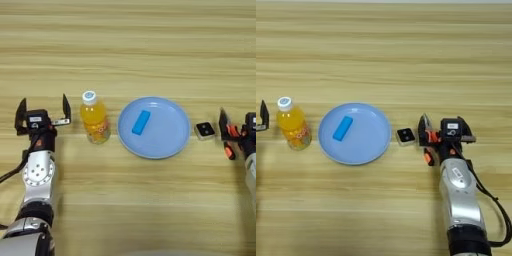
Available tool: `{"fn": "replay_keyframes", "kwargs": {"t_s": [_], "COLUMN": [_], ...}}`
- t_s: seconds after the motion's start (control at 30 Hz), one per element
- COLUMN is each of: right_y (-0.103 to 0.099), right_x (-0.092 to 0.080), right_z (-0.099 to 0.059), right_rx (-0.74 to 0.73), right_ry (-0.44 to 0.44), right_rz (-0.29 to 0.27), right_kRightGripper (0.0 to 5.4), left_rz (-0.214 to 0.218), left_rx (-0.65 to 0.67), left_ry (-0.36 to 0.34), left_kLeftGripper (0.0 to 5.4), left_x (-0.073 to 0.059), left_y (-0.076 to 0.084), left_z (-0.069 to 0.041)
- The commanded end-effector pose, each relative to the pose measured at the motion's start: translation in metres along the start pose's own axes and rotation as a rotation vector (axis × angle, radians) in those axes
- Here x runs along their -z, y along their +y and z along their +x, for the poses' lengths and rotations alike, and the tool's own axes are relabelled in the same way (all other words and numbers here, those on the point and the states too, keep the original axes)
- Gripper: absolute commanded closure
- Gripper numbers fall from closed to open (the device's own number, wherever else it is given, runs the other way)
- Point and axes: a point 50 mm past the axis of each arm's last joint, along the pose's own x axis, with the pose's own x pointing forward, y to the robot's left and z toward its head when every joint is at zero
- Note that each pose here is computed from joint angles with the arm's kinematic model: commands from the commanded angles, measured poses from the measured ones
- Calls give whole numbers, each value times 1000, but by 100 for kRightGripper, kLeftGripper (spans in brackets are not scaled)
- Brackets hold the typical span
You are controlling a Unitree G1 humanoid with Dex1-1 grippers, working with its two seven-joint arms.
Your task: Move the objects on the table
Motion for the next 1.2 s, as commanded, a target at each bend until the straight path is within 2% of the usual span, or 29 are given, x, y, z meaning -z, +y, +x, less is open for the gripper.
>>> {"fn": "replay_keyframes", "kwargs": {"t_s": [0.03, 0.1, 0.23, 0.43, 0.63, 0.77, 1.0, 1.2], "right_y": [5, 5, 6, 6, 6, 8, 9, 10], "right_x": [0, 2, 2, 1, 1, 2, 3, 4], "right_z": [3, 4, 4, 4, 4, 4, 4, 4], "right_rx": [-12, -13, -14, -9, -5, -8, -7, -12], "right_ry": [-6, -1, 0, -3, -2, 4, 10, 10], "right_rz": [6, 5, 2, 3, 8, 12, 15, 17], "right_kRightGripper": [2, 2, 2, 2, 2, 2, 2, 2], "left_rz": [-9, -5, -45, -105, -137, -127, -131, -138], "left_rx": [-42, -43, -11, 64, 194, 288, 373, 338], "left_ry": [-83, -133, -225, -248, -205, -162, -151, -160], "left_kLeftGripper": [0, 0, 0, 0, 0, 0, 0, 0], "left_x": [-15, -25, -49, -64, -65, -62, -63, -64], "left_y": [7, 9, 5, -5, -24, -35, -44, -39], "left_z": [3, 6, 9, 9, 5, 2, -3, -1]}}
